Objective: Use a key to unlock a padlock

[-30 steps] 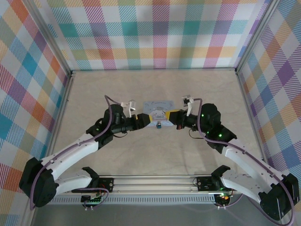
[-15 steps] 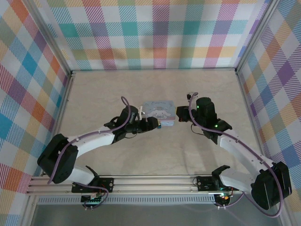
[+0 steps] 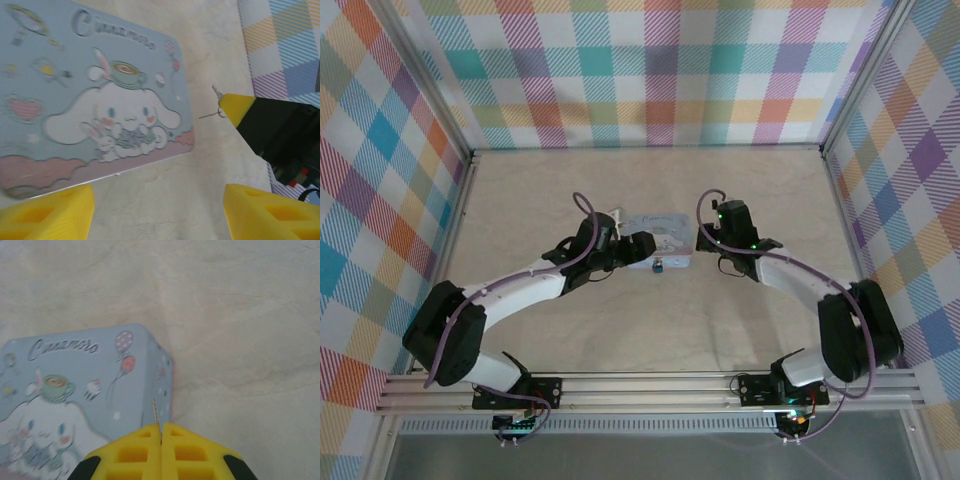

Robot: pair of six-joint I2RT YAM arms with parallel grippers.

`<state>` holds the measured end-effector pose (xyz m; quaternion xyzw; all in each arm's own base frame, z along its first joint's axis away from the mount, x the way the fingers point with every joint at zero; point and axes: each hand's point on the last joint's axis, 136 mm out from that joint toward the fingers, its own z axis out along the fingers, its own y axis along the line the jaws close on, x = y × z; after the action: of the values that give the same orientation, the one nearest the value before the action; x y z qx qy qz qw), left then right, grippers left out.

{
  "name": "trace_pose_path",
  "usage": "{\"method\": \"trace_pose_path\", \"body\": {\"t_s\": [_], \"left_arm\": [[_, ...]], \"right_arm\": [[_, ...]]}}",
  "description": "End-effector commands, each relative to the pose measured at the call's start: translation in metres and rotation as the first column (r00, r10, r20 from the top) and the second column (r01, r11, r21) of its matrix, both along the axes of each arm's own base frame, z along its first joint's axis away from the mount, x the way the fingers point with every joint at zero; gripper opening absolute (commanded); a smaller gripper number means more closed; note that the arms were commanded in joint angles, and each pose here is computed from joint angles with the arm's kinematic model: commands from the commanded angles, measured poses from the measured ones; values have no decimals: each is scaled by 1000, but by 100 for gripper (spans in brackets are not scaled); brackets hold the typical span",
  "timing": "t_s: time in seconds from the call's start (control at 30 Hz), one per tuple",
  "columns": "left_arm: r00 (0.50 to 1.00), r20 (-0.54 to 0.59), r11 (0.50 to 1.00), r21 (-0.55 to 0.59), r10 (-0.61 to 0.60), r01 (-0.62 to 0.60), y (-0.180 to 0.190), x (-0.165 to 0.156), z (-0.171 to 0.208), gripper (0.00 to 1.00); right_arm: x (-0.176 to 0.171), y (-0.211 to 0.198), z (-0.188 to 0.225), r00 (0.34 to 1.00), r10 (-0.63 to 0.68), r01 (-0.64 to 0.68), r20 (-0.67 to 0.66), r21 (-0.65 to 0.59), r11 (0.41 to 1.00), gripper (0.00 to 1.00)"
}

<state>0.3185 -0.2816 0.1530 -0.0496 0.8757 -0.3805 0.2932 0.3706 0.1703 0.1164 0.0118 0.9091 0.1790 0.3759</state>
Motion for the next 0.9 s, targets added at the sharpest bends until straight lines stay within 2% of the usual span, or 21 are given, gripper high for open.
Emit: {"method": "trace_pose_path", "body": {"t_s": [0.0, 0.17, 0.33, 0.53, 0.7, 0.87], "left_arm": [[996, 9, 993, 68, 91, -91, 34, 3, -7, 70], [990, -7, 986, 90, 142, -141, 54, 5, -18, 72], [989, -23, 986, 85, 145, -143, 55, 16, -26, 74], [990, -37, 989, 56, 140, -137, 51, 34, -31, 74], [991, -48, 991, 52, 127, -125, 44, 43, -38, 74], [990, -61, 992, 37, 123, -121, 39, 52, -45, 74]], "right_arm": [[37, -4, 19, 994, -43, 45, 102, -14, 999, 0], [71, 2, 7, 996, -31, 33, 80, -25, 999, 0], [98, 16, -8, 999, 9, -7, 50, -46, 999, 0], [125, 35, -23, 996, 85, -85, -12, -14, 996, 0], [126, 48, -32, 989, 139, -138, -54, 18, 990, 0], [112, 51, -41, 981, 172, -169, -88, 39, 985, 0]]}}
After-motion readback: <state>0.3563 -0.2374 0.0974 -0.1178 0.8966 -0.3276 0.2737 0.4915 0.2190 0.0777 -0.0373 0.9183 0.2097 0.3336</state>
